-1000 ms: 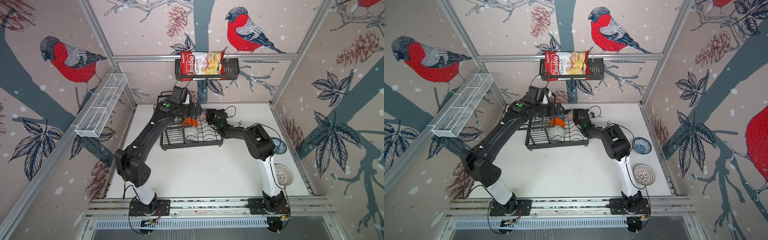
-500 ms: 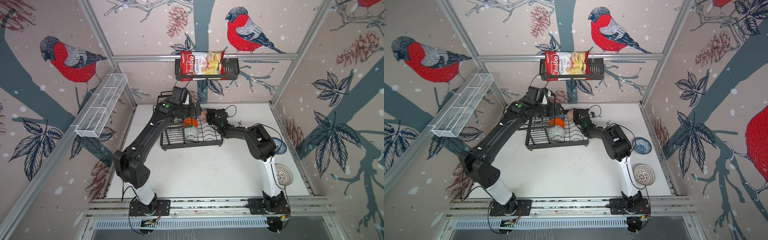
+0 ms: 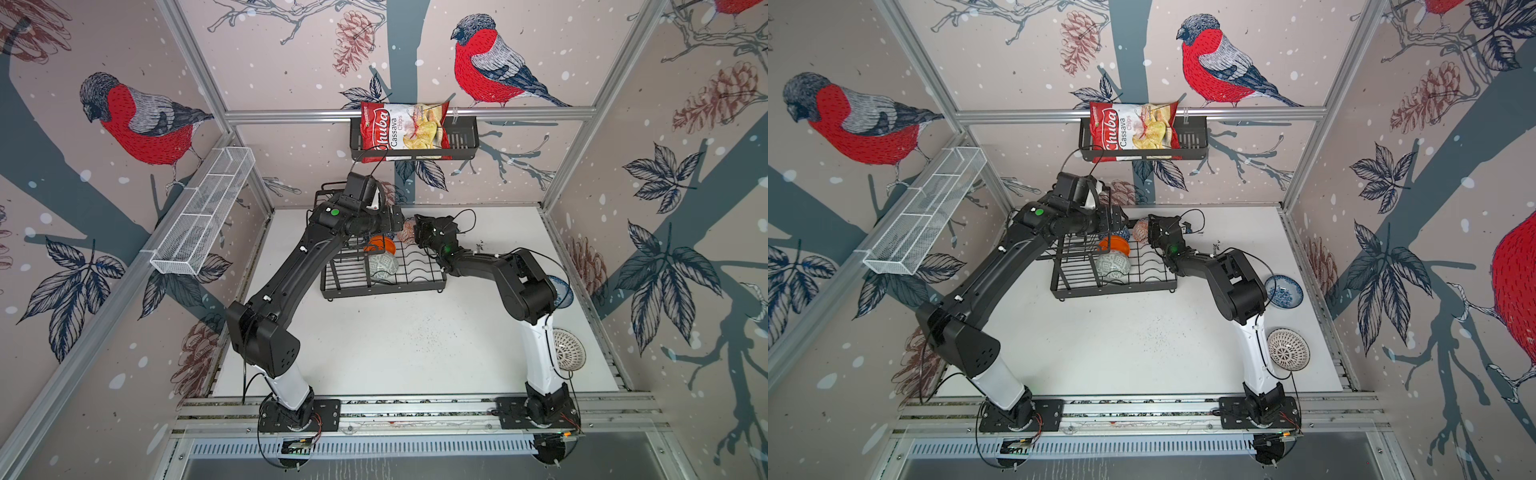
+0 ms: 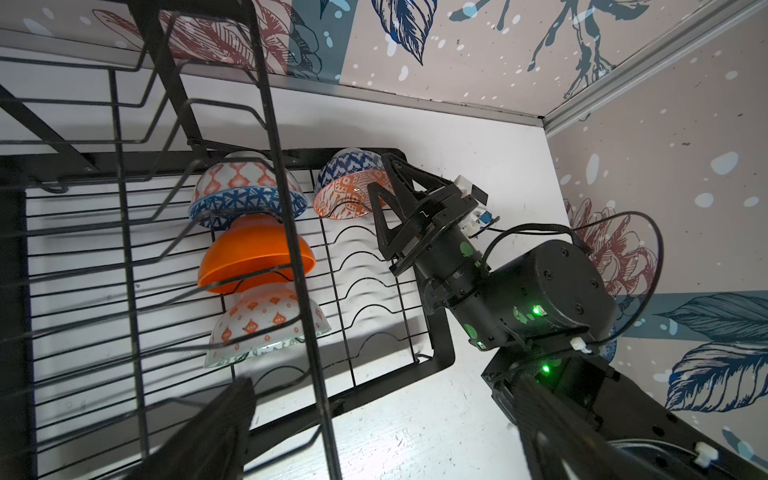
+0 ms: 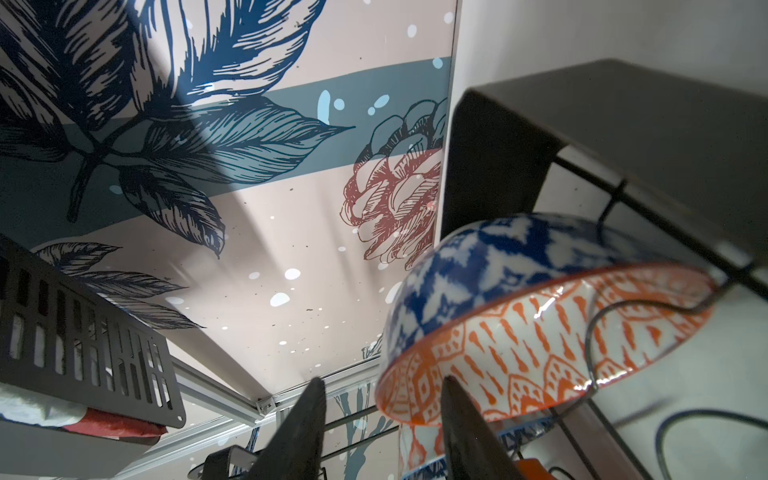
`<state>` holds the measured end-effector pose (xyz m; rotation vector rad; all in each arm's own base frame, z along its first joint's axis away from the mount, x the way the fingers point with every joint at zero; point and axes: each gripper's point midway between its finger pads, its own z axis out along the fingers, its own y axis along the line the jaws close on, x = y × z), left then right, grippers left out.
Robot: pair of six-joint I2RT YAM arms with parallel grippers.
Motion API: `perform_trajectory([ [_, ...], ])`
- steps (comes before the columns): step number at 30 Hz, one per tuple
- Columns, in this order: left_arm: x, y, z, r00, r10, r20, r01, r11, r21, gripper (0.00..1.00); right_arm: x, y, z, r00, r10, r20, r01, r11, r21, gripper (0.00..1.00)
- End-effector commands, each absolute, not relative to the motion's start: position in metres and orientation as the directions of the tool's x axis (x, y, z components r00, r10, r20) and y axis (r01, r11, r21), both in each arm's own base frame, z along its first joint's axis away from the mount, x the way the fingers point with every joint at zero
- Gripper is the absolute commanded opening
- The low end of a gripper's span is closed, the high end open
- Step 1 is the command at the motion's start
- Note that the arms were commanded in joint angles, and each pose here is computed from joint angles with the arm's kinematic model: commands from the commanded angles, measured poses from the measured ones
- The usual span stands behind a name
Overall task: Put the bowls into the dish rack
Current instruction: 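Open the right gripper to release the ikat bowl in the rack, then draw the right gripper back from the rack toward the table bowls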
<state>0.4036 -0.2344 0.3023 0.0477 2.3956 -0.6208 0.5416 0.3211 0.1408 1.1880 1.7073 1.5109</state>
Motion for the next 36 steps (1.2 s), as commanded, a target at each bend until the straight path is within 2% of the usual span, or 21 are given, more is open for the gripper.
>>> perform_trajectory([
  [1, 0.404, -0.233, 0.307, -0.778, -0.135, -0.613, 0.179, 0.889, -0.422, 0.97, 0.541, 0.318, 0.157, -0.456, 0.88, 0.131, 0.208, -0.038, 0.977, 0.48],
  [12, 0.407, -0.24, 0.318, -0.755, -0.171, -0.633, 0.172, 0.88, -0.442, 0.97, 0.532, 0.312, 0.168, -0.485, 0.869, 0.097, 0.186, -0.006, 0.983, 0.55],
  [15, 0.409, -0.241, 0.321, -0.745, -0.174, -0.644, 0.177, 0.88, -0.442, 0.97, 0.531, 0.309, 0.175, -0.5, 0.865, 0.055, 0.17, 0.035, 0.985, 0.58],
  [19, 0.413, -0.244, 0.326, -0.738, -0.172, -0.652, 0.184, 0.879, -0.44, 0.97, 0.528, 0.304, 0.194, -0.521, 0.853, -0.043, 0.129, 0.129, 0.983, 0.68],
  [24, 0.417, -0.254, 0.328, -0.735, -0.178, -0.654, 0.195, 0.869, -0.455, 0.97, 0.521, 0.287, 0.207, -0.521, 0.847, -0.102, 0.104, 0.181, 0.978, 0.83],
  [33, 0.422, -0.294, 0.339, -0.714, -0.143, -0.685, 0.246, 0.865, -0.437, 0.97, 0.504, 0.241, 0.216, -0.534, 0.825, -0.184, 0.113, 0.286, 0.952, 1.0],
  [36, 0.423, -0.31, 0.34, -0.711, -0.128, -0.691, 0.259, 0.866, -0.427, 0.97, 0.497, 0.229, 0.216, -0.57, 0.783, -0.249, 0.108, 0.371, 0.922, 1.0],
])
